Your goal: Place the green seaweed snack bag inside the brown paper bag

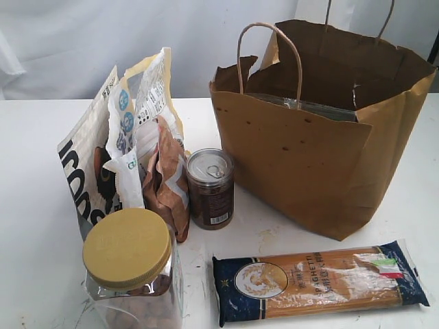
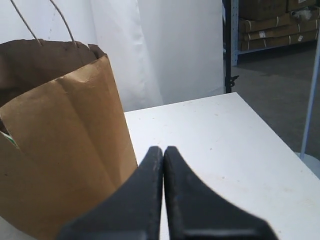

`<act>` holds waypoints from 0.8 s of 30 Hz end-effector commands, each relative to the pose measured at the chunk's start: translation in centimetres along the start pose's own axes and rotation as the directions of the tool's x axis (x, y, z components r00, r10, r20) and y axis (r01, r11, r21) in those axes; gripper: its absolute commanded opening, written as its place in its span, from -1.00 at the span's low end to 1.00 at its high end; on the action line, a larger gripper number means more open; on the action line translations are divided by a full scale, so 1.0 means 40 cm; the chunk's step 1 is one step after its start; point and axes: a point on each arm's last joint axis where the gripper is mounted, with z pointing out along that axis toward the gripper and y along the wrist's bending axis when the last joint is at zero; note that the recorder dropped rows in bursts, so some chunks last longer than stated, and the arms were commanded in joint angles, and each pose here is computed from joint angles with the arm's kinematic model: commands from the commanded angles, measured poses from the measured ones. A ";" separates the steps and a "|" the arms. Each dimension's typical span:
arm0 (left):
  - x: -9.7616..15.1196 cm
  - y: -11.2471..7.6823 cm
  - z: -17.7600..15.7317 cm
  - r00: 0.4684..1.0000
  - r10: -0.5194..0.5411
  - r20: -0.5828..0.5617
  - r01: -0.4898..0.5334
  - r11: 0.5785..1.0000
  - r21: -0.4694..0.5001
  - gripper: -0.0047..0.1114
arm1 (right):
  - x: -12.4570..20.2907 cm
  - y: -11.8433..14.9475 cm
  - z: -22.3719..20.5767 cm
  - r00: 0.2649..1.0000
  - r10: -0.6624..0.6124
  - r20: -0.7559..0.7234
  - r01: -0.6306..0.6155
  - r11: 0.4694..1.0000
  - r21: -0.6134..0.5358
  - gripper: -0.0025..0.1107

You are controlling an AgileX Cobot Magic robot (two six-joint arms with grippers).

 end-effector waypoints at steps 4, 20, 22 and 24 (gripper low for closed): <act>0.001 -0.001 0.001 1.000 0.002 0.009 -0.002 1.000 0.005 -0.92 | 0.009 0.004 0.001 1.000 0.021 -0.008 -0.021 1.000 -0.018 -0.96; 0.001 -0.001 0.001 1.000 0.002 0.009 -0.002 1.000 0.005 -0.92 | 0.152 -0.002 0.025 0.998 -0.044 -0.044 0.041 0.997 -0.061 -0.96; 0.001 -0.001 0.001 1.000 0.002 0.009 -0.002 1.000 0.005 -0.92 | 0.164 -0.003 0.028 0.997 -0.061 -0.055 0.057 0.996 -0.064 -0.96; 0.001 -0.001 0.001 1.000 0.002 0.009 -0.002 1.000 0.005 -0.92 | 0.174 -0.003 0.027 0.991 -0.089 -0.100 0.082 0.994 -0.069 -0.96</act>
